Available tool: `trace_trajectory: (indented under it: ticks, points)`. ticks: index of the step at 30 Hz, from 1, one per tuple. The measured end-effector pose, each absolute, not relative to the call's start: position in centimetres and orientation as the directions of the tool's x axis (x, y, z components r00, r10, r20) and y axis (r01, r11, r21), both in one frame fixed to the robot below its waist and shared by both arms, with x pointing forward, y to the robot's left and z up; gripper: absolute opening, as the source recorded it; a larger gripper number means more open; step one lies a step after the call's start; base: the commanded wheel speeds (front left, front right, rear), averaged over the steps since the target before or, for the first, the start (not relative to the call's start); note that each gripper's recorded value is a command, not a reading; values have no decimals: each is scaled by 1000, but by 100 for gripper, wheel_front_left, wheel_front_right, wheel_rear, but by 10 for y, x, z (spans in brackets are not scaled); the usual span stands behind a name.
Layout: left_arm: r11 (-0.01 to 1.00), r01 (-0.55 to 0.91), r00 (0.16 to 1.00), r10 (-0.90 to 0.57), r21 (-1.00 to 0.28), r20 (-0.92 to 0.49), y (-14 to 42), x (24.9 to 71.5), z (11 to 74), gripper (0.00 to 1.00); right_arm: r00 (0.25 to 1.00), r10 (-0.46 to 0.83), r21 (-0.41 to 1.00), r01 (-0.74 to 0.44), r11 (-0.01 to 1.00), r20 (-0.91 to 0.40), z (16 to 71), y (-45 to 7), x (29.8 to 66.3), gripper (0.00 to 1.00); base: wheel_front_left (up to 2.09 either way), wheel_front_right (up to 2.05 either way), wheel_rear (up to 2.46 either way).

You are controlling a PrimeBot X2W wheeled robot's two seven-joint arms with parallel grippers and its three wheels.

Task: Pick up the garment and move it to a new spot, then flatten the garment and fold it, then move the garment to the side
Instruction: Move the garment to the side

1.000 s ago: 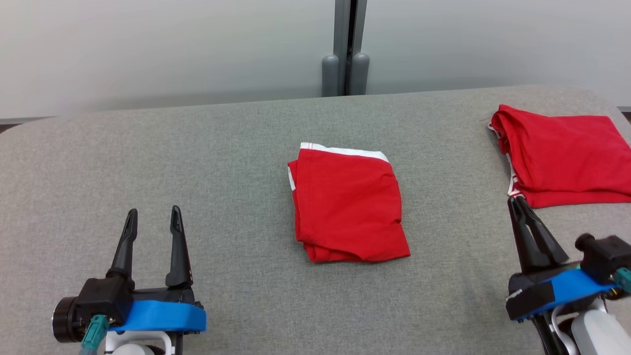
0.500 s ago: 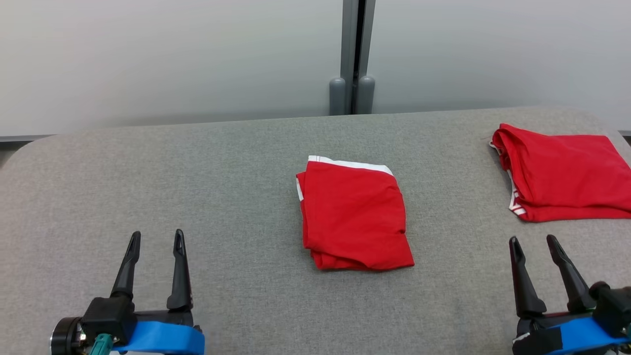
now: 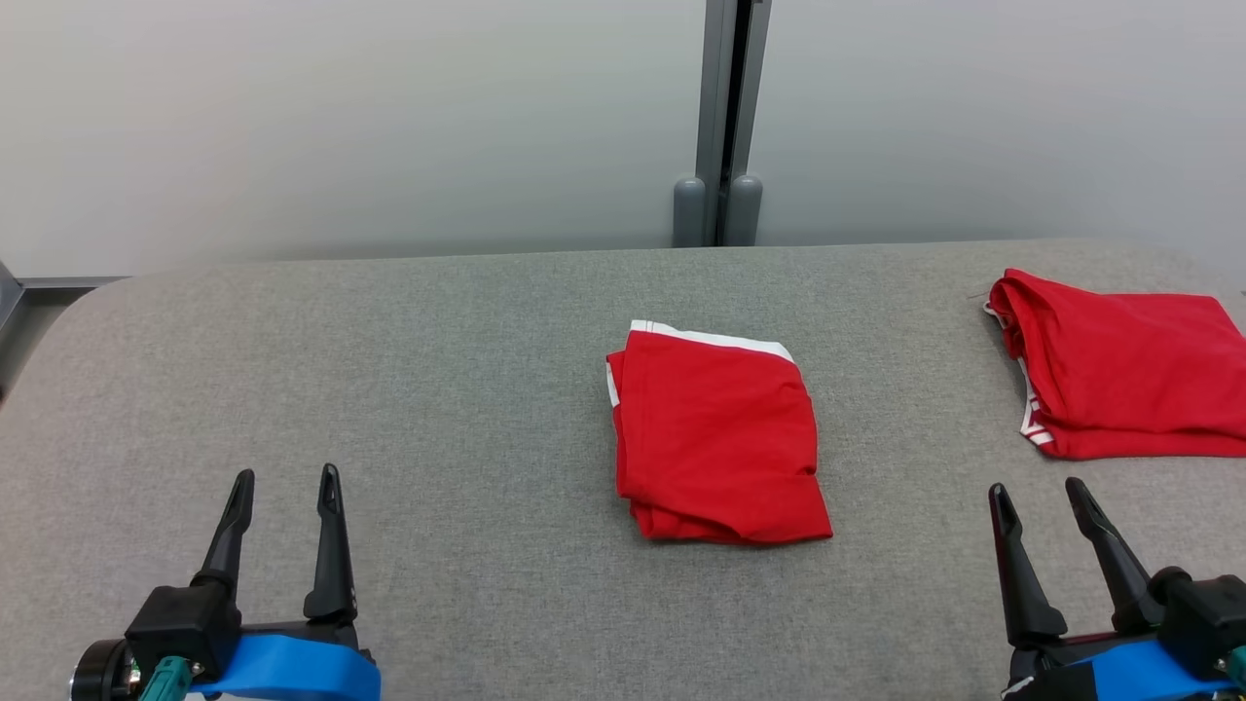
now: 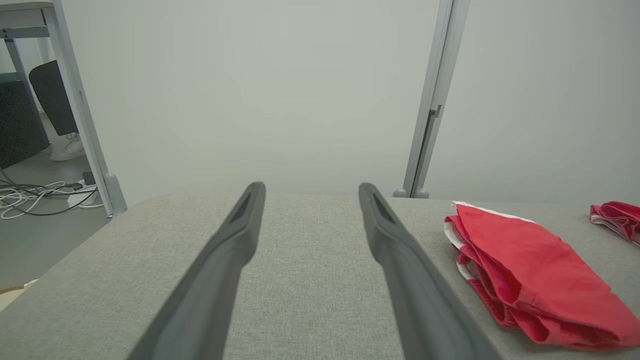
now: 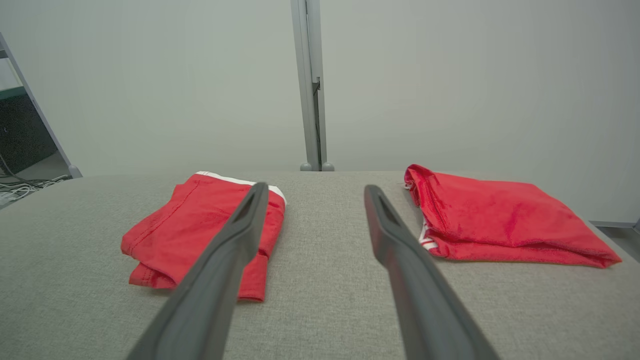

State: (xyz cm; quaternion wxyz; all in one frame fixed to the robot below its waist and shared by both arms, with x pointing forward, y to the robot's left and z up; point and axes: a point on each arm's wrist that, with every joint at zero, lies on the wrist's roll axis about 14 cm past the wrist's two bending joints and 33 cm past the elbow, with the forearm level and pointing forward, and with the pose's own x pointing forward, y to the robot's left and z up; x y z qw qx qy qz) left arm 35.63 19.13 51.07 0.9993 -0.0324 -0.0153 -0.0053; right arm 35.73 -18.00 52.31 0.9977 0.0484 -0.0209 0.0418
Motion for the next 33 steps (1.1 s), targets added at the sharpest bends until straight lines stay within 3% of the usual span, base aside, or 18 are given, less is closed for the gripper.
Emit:
trace_trajectory:
  ticks: [33]
  points:
    - [997, -5, 1000, 5, -79, 10, 197, 354, 519, 100, 995, 99, 82, -101, 992, 26, 528, -172, 358, 100, 0, 0, 0]
